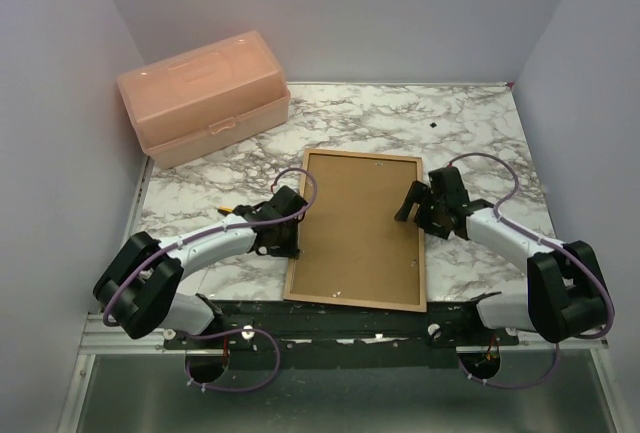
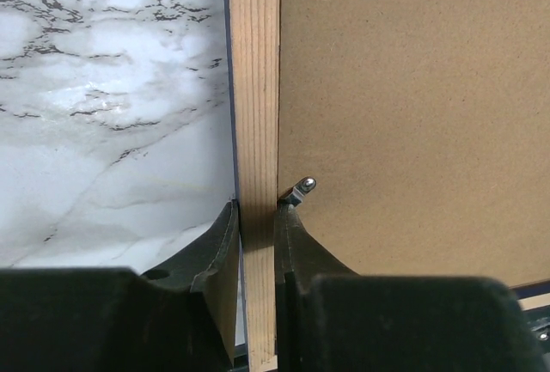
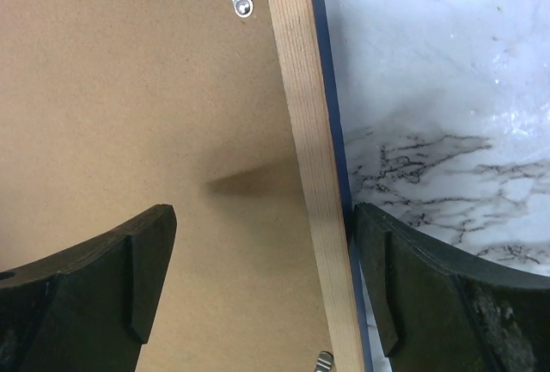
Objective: Put the photo into the frame
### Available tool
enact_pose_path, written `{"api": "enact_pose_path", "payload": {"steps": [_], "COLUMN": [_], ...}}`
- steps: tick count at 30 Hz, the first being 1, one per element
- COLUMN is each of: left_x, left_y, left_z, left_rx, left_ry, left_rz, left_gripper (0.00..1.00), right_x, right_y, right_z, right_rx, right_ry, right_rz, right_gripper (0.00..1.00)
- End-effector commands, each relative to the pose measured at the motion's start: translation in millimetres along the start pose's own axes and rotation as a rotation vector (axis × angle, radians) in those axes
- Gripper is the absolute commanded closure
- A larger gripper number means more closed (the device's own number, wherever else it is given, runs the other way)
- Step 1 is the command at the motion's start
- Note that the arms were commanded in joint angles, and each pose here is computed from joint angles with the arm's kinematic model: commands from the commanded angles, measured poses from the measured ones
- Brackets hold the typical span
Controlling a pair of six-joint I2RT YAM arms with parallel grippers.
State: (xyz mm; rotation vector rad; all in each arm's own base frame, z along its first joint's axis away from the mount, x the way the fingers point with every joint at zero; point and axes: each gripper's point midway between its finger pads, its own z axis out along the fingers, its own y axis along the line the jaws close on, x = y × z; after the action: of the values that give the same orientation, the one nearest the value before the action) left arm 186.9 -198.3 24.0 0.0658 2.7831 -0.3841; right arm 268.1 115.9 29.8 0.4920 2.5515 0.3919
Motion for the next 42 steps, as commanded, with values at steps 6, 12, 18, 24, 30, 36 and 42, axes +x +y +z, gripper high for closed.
{"api": "enact_pose_path", "payload": {"steps": [6,12,18,24,30,36,42], "left_x": [6.4,-3.7,-6.8,1.3,1.4,0.5,-4.6], "left_y": [6.7,4.6,24.3,53.5,63.0,59.7,57.4], "left_z": [-3.2,-26.0,-29.8,-23.0,-16.6,-7.8,-8.1], "left_rx": [-0.029,-0.001,-0.056,-0.191,-0.219,-0.163,-0.157], "left_ry": [-0.021,-0.077,-0.087,-0.055,-0.031,-0.009,-0.011], "left_rz": [-0.021,-0.041,-0.072,-0.103,-0.140,-0.154,-0.146], "left_gripper": [0.72,0.29,0.16,0.14,0.13,0.14,0.14], "right_x": [43.1,43.5,45.2,57.3,83.7,99.0,107.5], "right_y": [-4.7,20.6,27.2,1.6,-14.1,-16.6,-26.9], "right_z": [17.3,21.9,20.2,6.2,-9.2,-21.3,-21.8], "right_rx": [-0.004,-0.040,-0.021,0.071,0.114,0.140,0.227], "right_ry": [0.218,0.235,0.216,0.207,0.258,0.264,0.268], "right_rz": [-0.035,-0.076,-0.102,-0.132,-0.153,-0.152,-0.184], "right_gripper": [0.11,0.11,0.11,0.05,0.03,0.05,0.14]}}
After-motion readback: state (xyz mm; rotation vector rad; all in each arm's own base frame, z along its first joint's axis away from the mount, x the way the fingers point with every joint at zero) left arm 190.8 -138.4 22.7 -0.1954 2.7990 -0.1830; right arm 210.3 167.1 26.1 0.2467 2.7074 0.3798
